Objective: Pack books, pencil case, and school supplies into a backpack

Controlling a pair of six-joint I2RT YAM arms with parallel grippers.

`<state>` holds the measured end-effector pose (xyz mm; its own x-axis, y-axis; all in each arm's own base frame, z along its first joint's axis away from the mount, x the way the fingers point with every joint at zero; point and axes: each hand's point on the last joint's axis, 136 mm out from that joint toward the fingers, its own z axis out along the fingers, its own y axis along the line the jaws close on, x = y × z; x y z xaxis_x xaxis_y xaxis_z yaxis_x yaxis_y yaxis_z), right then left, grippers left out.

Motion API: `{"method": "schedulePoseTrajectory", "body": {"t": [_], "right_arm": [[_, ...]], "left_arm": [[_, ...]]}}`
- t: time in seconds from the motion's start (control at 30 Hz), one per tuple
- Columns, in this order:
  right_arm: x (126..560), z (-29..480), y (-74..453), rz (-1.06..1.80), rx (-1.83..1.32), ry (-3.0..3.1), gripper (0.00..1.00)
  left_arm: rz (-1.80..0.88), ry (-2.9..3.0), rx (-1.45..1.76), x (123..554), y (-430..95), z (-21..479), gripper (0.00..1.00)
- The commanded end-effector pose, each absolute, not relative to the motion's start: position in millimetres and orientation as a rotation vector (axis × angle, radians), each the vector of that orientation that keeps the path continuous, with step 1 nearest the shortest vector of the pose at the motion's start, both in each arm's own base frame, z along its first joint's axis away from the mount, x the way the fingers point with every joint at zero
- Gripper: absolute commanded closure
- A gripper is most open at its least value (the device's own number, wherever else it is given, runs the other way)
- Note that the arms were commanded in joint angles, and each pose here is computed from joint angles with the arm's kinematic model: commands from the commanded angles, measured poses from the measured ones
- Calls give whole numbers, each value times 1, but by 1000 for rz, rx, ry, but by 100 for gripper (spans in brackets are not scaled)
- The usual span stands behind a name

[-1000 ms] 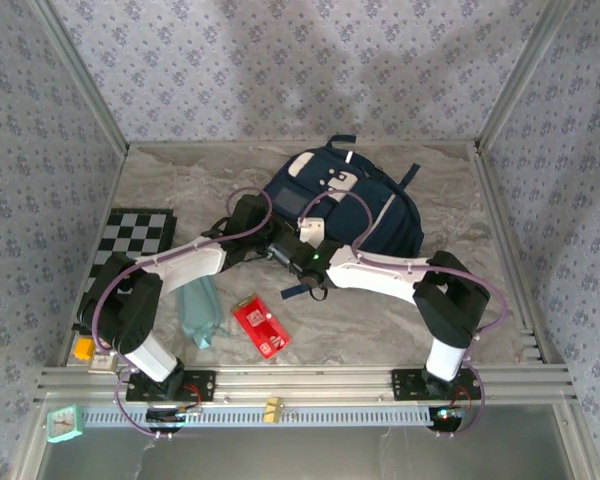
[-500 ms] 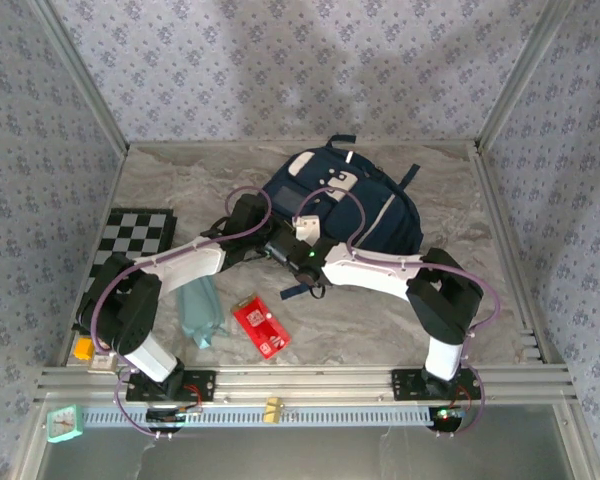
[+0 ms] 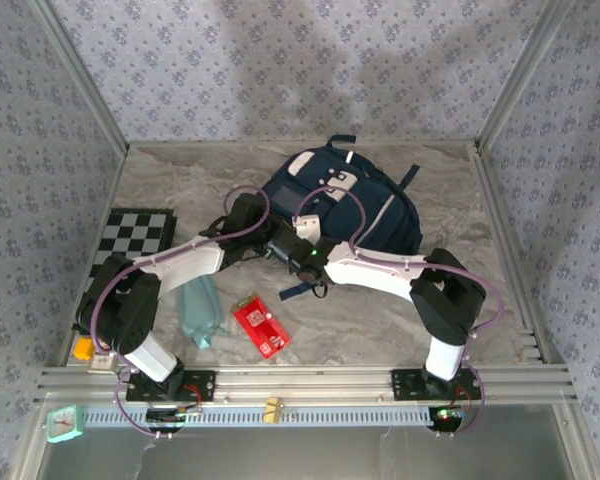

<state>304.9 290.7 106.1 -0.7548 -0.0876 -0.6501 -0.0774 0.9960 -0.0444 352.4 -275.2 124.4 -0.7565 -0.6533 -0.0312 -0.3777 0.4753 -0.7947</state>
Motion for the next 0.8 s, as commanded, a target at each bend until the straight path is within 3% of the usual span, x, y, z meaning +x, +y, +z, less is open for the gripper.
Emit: {"method": "schedulePoseTrajectory", "body": {"t": [0.0, 0.3, 0.53, 0.77], "right_arm": [[287, 111, 279, 27, -109, 2484, 100], [237, 83, 201, -129, -42, 2620, 100], [252, 81, 198, -78, -124, 2570, 100], [268, 71, 216, -43, -204, 2551, 79]], "left_arm": [[-1291, 2275, -777, 369, -274, 180, 100], [-1231, 2252, -846, 392, -240, 171, 100], [-1238, 2266, -850, 395, -242, 166, 100], [-1234, 2265, -837, 393, -244, 169, 100]]}}
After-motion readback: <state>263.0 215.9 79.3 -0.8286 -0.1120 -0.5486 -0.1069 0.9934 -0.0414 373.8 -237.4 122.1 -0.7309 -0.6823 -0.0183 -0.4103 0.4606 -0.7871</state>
